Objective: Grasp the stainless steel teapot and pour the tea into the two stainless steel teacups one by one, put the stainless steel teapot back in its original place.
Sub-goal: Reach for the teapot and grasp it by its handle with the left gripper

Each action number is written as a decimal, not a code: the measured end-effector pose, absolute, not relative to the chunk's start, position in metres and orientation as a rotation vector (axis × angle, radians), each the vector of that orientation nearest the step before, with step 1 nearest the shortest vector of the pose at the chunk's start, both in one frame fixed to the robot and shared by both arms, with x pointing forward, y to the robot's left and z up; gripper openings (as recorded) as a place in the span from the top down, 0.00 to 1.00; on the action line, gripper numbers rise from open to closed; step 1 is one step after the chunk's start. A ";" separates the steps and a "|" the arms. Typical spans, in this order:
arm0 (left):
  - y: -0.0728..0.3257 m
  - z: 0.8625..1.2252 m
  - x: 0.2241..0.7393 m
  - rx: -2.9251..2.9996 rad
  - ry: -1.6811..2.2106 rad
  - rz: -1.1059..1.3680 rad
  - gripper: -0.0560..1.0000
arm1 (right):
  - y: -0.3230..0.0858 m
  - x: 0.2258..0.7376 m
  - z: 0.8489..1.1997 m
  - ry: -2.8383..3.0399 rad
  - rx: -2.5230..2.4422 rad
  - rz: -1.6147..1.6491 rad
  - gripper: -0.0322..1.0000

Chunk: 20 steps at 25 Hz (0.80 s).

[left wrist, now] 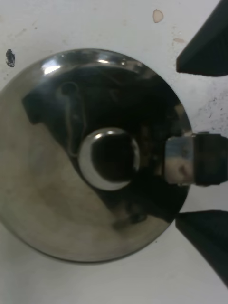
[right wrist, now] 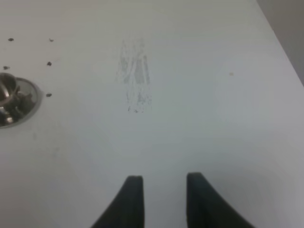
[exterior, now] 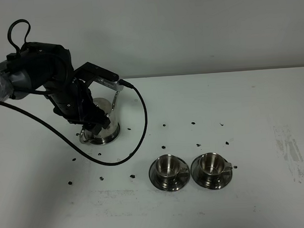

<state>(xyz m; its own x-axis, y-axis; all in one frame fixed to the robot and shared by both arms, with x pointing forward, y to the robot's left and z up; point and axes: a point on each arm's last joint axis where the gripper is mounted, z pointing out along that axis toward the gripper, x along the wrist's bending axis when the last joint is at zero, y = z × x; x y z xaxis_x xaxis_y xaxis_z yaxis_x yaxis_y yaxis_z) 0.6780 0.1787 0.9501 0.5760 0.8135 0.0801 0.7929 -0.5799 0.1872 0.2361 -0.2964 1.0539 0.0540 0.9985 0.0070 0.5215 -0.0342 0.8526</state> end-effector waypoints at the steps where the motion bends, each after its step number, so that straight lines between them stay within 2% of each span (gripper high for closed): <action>1: 0.179 0.950 0.678 2.671 1.369 0.238 0.41 | -0.296 0.236 1.054 1.549 1.642 0.875 0.75; 6: 0.179 0.950 0.678 2.659 1.398 0.239 0.51 | -0.296 0.236 1.054 1.549 1.642 0.875 0.75; 11: 0.183 0.950 0.678 2.668 1.443 0.272 0.74 | -0.296 0.236 1.054 1.549 1.642 0.875 0.75; 20: 0.184 0.950 0.679 2.674 1.454 0.287 0.74 | -0.296 0.236 1.054 1.549 1.642 0.875 0.75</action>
